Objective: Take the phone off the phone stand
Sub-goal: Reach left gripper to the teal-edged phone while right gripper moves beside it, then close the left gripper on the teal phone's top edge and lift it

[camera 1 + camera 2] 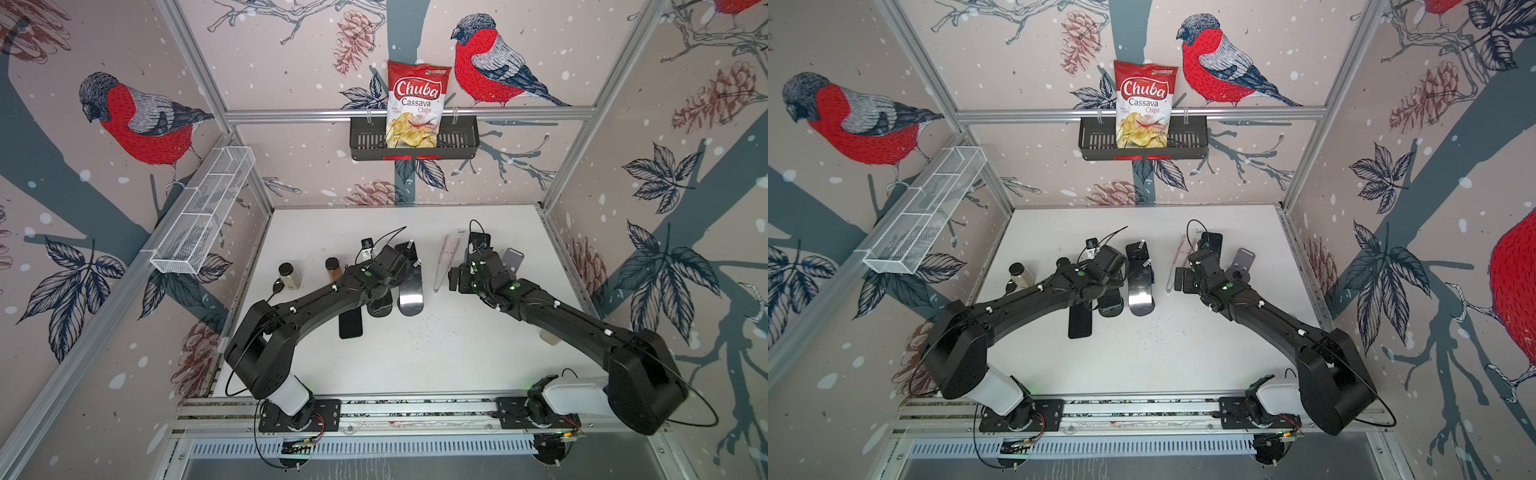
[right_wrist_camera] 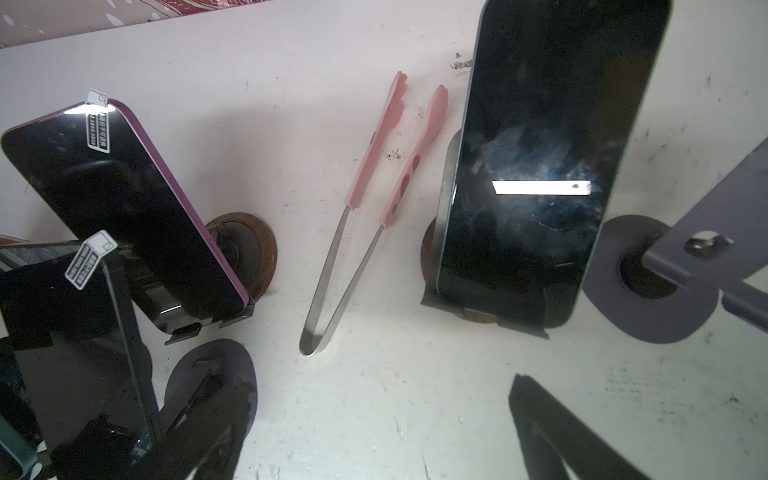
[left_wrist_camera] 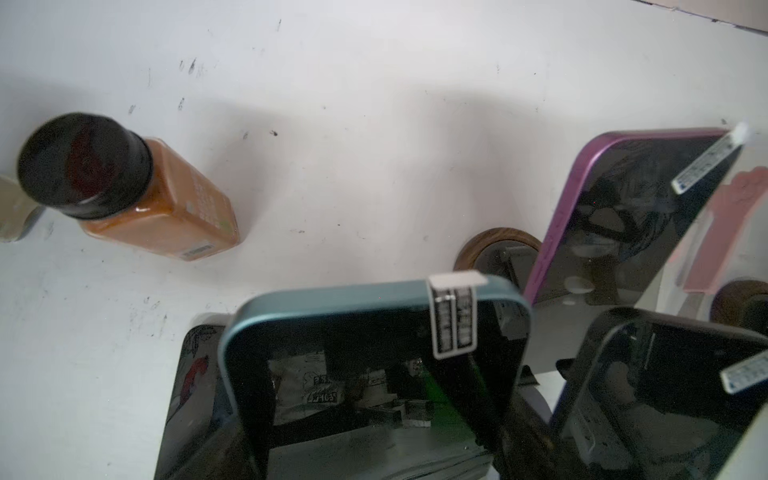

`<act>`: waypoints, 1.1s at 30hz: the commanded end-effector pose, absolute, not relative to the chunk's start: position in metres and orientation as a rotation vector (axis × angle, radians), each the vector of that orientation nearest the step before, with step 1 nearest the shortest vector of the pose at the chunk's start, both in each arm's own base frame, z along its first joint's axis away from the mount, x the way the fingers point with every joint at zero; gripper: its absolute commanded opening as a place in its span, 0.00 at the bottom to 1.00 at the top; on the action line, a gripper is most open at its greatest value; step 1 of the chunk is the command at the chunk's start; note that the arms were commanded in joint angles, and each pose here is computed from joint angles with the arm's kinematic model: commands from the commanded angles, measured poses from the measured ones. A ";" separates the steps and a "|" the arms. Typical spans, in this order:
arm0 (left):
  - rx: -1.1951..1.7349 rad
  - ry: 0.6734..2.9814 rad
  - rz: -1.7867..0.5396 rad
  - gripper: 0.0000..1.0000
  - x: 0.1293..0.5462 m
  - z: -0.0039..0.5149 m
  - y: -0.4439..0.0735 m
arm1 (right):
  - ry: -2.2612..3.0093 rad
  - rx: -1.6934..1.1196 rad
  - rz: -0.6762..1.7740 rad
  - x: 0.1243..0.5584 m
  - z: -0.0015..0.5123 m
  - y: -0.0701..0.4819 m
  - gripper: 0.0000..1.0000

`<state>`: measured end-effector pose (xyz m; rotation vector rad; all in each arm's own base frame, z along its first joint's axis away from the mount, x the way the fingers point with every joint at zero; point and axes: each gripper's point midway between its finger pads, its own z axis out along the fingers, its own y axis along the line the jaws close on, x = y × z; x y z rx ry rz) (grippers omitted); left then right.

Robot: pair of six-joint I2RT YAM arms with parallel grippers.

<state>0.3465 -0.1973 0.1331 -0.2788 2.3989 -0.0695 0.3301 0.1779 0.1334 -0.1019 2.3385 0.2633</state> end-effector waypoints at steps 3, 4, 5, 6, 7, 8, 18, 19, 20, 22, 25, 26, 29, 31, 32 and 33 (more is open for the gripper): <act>-0.243 2.333 -0.101 0.64 0.351 0.155 -0.198 | 2.311 -0.113 0.275 0.334 0.141 0.181 0.99; -0.242 2.329 -0.101 0.64 0.351 0.157 -0.197 | 2.313 -0.112 0.275 0.334 0.140 0.181 0.99; -0.240 2.325 -0.104 0.64 0.350 0.160 -0.196 | 2.314 -0.112 0.275 0.334 0.140 0.181 0.99; -0.234 2.322 -0.106 0.64 0.349 0.162 -0.195 | 2.315 -0.113 0.275 0.334 0.139 0.181 0.99; -0.231 2.319 -0.108 0.64 0.348 0.164 -0.195 | 2.314 -0.113 0.276 0.334 0.140 0.181 0.99; -0.229 2.317 -0.110 0.64 0.347 0.166 -0.194 | 2.314 -0.112 0.279 0.334 0.140 0.182 0.99; -0.208 2.320 -0.122 0.65 0.329 0.174 -0.181 | 2.328 -0.114 0.289 0.335 0.137 0.186 0.99; -0.208 2.321 -0.122 0.65 0.326 0.174 -0.179 | 2.330 -0.115 0.289 0.335 0.136 0.187 0.99; -0.213 2.320 -0.121 0.65 0.324 0.173 -0.176 | 2.334 -0.116 0.289 0.335 0.135 0.187 0.99; -0.233 2.316 -0.104 0.65 0.318 0.172 -0.168 | 2.339 -0.119 0.290 0.335 0.134 0.190 0.99; -0.246 2.299 -0.059 0.65 0.310 0.168 -0.153 | 2.339 -0.125 0.299 0.334 0.135 0.194 0.99; -0.245 2.289 -0.048 0.65 0.308 0.169 -0.149 | 2.336 -0.126 0.301 0.334 0.136 0.194 0.99; -0.244 2.295 -0.005 0.65 0.302 0.165 -0.134 | 2.334 -0.128 0.303 0.334 0.136 0.196 0.99; -0.245 2.321 0.019 0.65 0.300 0.160 -0.123 | 2.332 -0.129 0.306 0.334 0.137 0.197 0.99; -0.249 2.335 0.027 0.65 0.299 0.157 -0.117 | 2.333 -0.133 0.306 0.334 0.137 0.198 0.99; -0.253 2.348 0.040 0.65 0.298 0.154 -0.111 | 2.333 -0.135 0.310 0.334 0.137 0.199 0.99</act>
